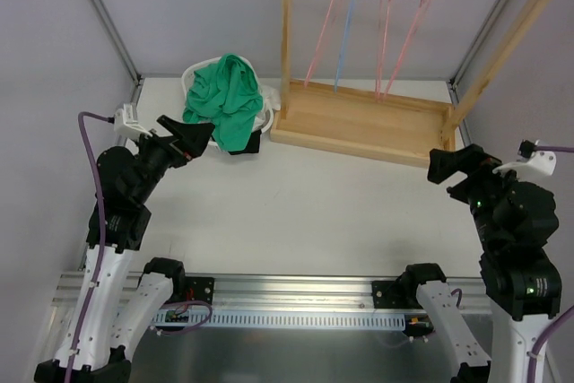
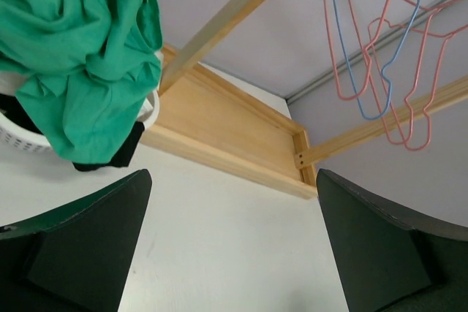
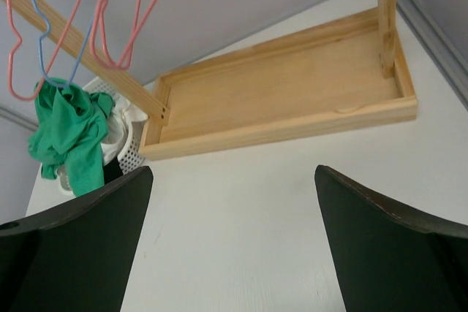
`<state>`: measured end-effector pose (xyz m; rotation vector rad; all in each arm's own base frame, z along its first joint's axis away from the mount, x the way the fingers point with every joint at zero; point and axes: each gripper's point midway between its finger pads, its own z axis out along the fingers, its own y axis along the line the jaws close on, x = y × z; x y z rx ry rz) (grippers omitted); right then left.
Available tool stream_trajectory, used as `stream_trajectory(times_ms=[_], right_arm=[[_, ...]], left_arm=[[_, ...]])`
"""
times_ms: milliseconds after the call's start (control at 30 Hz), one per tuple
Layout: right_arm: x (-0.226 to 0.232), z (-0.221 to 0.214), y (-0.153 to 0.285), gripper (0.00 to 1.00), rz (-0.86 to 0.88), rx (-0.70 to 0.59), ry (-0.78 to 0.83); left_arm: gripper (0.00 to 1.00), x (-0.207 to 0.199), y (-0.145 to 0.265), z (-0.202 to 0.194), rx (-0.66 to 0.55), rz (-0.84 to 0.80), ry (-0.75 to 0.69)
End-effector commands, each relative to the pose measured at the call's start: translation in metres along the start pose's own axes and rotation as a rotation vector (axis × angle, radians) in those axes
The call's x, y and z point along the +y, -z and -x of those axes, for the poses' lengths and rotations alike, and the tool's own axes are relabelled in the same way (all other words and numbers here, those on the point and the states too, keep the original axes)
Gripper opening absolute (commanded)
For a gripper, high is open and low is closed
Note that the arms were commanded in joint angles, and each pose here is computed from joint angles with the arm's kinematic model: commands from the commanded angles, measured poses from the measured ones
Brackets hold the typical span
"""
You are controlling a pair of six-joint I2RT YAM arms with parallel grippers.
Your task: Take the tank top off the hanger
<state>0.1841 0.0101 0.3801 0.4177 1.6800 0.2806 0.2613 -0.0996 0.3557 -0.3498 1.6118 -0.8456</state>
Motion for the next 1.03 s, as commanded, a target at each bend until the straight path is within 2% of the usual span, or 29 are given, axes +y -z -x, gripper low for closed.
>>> stream_trajectory(times_ms=[0,300,500,1000], right_arm=[[0.005,-0.021,0.010,0.99,0.067,0.044,-0.026],[0.013,-0.054,0.031,0.99,0.193,0.118,-0.003],[0.008,-0.063,0.033,0.99,0.189,0.130,0.005],[0.010,-0.069,0.028,0.99,0.200,0.167,0.027]], left_arm=[[0.99,-0.007,0.014,-0.016,0.037,-0.053,0.057],[0.99,-0.006,0.037,-0.027,0.040,-0.086,-0.001],[0.99,0.004,0.041,-0.039,0.057,-0.064,0.026],[0.99,0.010,0.042,-0.039,0.052,-0.035,0.035]])
